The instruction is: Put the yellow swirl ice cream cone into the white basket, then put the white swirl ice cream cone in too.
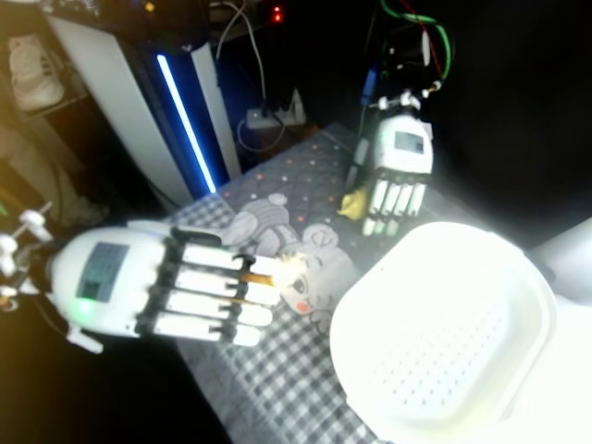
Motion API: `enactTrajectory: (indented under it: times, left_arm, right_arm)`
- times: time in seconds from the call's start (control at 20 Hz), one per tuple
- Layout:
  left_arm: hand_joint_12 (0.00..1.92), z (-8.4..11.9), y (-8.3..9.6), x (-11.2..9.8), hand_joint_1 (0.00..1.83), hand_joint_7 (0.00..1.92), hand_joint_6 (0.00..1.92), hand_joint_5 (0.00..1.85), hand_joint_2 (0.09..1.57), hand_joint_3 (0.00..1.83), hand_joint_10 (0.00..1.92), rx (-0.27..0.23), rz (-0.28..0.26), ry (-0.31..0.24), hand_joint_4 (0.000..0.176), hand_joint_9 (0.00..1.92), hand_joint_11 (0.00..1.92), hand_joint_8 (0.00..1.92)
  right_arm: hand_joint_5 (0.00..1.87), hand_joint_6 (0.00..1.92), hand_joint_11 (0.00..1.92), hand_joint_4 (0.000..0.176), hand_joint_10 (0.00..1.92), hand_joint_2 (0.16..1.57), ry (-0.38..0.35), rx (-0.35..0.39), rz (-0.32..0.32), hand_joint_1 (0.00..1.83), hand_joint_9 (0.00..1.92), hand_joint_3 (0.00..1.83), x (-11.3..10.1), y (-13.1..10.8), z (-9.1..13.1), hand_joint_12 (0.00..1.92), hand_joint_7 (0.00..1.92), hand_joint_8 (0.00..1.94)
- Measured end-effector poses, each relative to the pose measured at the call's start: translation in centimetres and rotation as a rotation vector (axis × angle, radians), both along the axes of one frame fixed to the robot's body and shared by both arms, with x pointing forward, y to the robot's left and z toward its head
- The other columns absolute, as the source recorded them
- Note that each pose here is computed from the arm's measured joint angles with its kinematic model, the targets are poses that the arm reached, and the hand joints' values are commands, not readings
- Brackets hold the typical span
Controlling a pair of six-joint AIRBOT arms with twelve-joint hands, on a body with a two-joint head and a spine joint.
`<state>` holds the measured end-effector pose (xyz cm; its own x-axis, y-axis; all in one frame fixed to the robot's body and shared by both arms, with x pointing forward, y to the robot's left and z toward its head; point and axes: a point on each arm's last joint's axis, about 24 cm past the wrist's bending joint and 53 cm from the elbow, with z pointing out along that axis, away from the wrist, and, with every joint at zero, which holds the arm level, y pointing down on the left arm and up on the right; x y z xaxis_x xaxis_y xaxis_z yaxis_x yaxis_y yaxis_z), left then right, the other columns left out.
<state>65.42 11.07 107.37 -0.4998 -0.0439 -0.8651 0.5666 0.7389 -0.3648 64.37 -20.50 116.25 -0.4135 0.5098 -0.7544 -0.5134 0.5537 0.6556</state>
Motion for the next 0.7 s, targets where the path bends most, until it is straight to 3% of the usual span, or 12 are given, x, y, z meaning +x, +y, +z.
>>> enactTrajectory:
  times: [0.05,0.15,0.2,0.25,0.3,0.35,0.45,0.5,0.55,0.6,0.65,0.7]
  left_arm:
    - [1.58,0.3,0.1,0.4,1.45,0.72,0.96,0.92,1.21,0.03,1.56,0.016,0.008,-0.014,0.000,0.68,0.70,1.40]
    - [1.66,0.8,0.4,1.0,1.46,0.67,0.94,0.90,1.24,0.01,1.64,0.029,0.025,-0.029,0.000,0.64,0.66,1.47]
    - [1.60,1.8,0.8,1.5,1.38,0.73,0.90,0.92,1.20,0.00,1.57,0.026,0.041,-0.043,0.000,0.73,0.69,1.43]
    - [1.50,3.3,1.4,2.2,1.38,0.82,0.68,1.02,1.15,0.00,1.48,0.011,0.056,-0.071,0.000,0.82,0.76,1.31]
    - [1.57,4.7,1.8,2.7,1.29,0.84,0.62,1.09,1.14,0.00,1.48,-0.009,0.069,-0.096,0.000,0.83,0.80,1.40]
    - [1.68,7.1,1.9,3.2,1.25,0.83,0.78,1.06,1.14,0.01,1.57,-0.048,0.071,-0.143,0.000,0.82,0.82,1.39]
    - [1.45,9.6,1.3,3.1,1.25,0.87,0.71,1.12,1.11,0.00,1.23,-0.101,0.054,-0.193,0.000,0.82,0.74,1.27]
    - [1.33,10.6,0.7,3.0,1.36,0.91,0.63,1.14,1.09,0.00,1.21,-0.122,0.042,-0.211,0.000,0.92,0.81,1.13]
    - [1.17,12.1,0.1,3.1,1.38,0.94,0.68,1.10,1.09,0.00,1.19,-0.153,0.028,-0.243,0.000,0.95,0.87,1.06]
    - [1.19,13.4,-0.1,3.4,1.39,0.98,0.45,1.18,1.08,0.00,1.23,-0.177,0.027,-0.269,0.000,0.97,0.88,1.03]
    - [1.20,15.1,-0.4,4.0,1.40,1.03,0.46,1.20,1.06,0.00,1.15,-0.205,0.029,-0.307,0.000,1.02,0.89,0.94]
    - [1.23,16.4,-0.7,4.7,1.29,1.02,0.25,1.32,1.05,0.00,0.97,-0.217,0.039,-0.347,0.000,1.05,0.93,1.10]
  right_arm:
    - [0.23,0.00,0.09,0.052,0.00,1.15,-0.001,0.000,0.001,0.56,0.29,0.00,0.0,0.0,0.0,0.86,0.23,0.00]
    - [0.21,0.00,0.08,0.053,0.00,1.15,0.000,0.001,0.000,0.56,0.29,0.00,0.0,0.0,0.0,0.87,0.22,0.00]
    - [0.21,0.00,0.10,0.064,0.00,1.15,-0.001,0.000,0.002,0.53,0.30,0.00,0.0,0.0,0.0,0.88,0.23,0.00]
    - [0.21,0.00,0.10,0.059,0.00,1.16,-0.001,-0.001,0.003,0.50,0.30,0.00,-0.1,0.1,0.0,0.88,0.23,0.00]
    - [0.22,0.01,0.09,0.055,0.01,1.16,0.000,-0.001,0.003,0.52,0.31,0.00,0.0,0.1,0.0,0.88,0.25,0.01]
    - [0.22,0.00,0.07,0.058,0.00,1.16,-0.001,-0.001,0.003,0.52,0.30,0.00,-0.1,0.1,0.0,0.87,0.25,0.00]
    - [0.23,0.00,0.07,0.063,0.00,1.15,0.000,-0.001,0.002,0.56,0.30,0.00,0.0,0.0,0.0,0.88,0.25,0.00]
    - [0.21,0.00,0.06,0.073,0.00,1.15,0.000,-0.001,0.003,0.57,0.29,0.00,0.0,0.1,0.0,0.88,0.23,0.00]
    - [0.21,0.00,0.10,0.070,0.01,1.15,0.001,0.001,0.005,0.55,0.31,0.00,-0.1,0.2,-0.1,0.90,0.24,0.01]
    - [0.21,0.00,0.09,0.071,0.01,1.15,0.002,-0.002,0.006,0.56,0.31,0.00,-0.1,0.2,-0.2,0.90,0.23,0.00]
    - [0.21,0.00,0.08,0.070,0.01,1.15,0.003,0.000,0.005,0.56,0.31,0.00,-0.1,0.2,-0.2,0.90,0.23,0.00]
    - [0.22,0.01,0.04,0.064,0.00,1.14,0.001,0.001,0.005,0.59,0.29,0.00,0.0,0.2,-0.2,0.88,0.23,0.00]
